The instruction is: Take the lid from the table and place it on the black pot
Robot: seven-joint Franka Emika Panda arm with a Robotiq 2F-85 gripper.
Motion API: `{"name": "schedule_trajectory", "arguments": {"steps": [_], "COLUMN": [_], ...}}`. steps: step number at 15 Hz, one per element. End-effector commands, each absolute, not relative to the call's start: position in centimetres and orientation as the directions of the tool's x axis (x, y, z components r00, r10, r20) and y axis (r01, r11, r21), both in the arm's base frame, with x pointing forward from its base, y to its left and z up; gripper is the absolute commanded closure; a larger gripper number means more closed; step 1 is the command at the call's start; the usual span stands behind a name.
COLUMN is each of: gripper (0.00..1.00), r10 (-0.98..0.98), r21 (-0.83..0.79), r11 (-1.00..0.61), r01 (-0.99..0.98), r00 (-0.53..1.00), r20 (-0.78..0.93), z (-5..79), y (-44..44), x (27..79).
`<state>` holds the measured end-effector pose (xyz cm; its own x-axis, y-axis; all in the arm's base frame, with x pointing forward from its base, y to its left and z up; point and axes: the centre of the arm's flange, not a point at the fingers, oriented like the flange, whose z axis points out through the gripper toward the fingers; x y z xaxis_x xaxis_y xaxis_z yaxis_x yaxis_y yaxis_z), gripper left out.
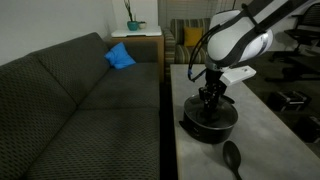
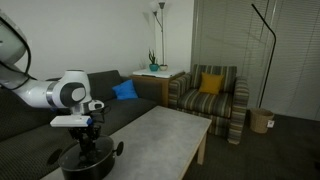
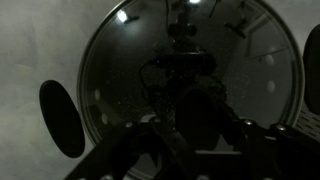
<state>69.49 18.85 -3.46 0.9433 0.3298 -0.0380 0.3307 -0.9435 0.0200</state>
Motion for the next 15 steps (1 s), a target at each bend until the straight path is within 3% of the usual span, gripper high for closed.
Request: {"name": "schedule_trajectory", "arguments": {"steps": [1,4,15], "gripper": [0.13,0.0,0.0], "r10": [0.304,0.292,0.372], "r21": [0.021,0.022,0.046], "r11": [-0.952,-0.956,-0.927], "r01": [0.306,0.294,0.371], "r00": [0.95,0.955,0.928], "r20": [-0.069,-0.056,0.019], "z": [-3.3,-2.6,1.1], "y": [18.1,18.0,21.5], "x": [67.5,66.6,62.9]}}
